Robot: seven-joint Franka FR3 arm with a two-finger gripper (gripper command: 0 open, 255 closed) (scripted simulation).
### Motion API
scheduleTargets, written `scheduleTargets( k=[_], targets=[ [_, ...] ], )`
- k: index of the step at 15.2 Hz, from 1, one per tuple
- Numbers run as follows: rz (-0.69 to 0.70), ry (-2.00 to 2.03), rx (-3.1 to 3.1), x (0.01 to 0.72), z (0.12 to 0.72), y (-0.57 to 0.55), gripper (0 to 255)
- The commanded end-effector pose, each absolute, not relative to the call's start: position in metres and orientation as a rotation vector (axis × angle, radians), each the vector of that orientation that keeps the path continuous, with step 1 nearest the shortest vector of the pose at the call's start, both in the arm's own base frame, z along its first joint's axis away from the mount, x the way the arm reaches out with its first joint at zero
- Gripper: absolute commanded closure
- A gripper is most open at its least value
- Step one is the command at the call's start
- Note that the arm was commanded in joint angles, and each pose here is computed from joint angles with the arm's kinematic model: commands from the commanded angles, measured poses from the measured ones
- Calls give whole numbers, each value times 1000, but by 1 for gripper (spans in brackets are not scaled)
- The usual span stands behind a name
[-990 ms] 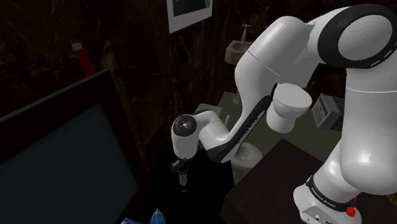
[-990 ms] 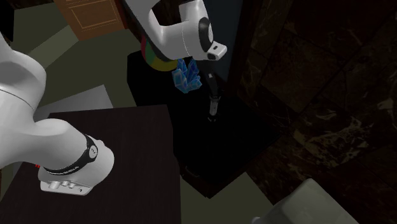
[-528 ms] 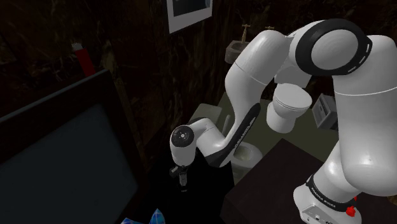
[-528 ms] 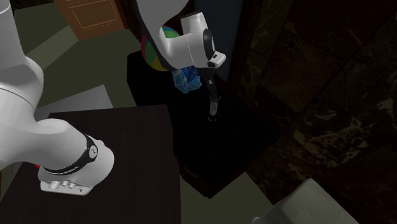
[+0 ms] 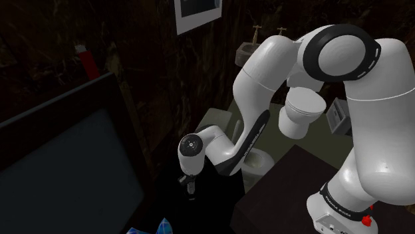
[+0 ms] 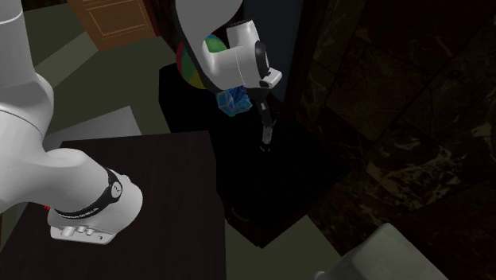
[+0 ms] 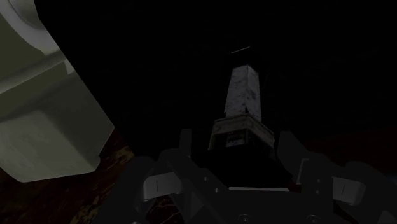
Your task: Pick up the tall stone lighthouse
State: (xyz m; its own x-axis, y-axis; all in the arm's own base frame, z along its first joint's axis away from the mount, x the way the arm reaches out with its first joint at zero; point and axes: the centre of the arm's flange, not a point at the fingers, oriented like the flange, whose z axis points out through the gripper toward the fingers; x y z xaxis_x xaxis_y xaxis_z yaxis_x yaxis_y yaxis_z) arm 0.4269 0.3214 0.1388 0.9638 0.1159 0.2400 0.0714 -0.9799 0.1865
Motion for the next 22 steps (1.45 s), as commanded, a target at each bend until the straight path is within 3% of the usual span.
scheduleTargets(
  k=[1,22],
  targets=[
    [374,142,2938,427,139,321,255],
    [374,142,2938,427,218,321,255]
  ],
)
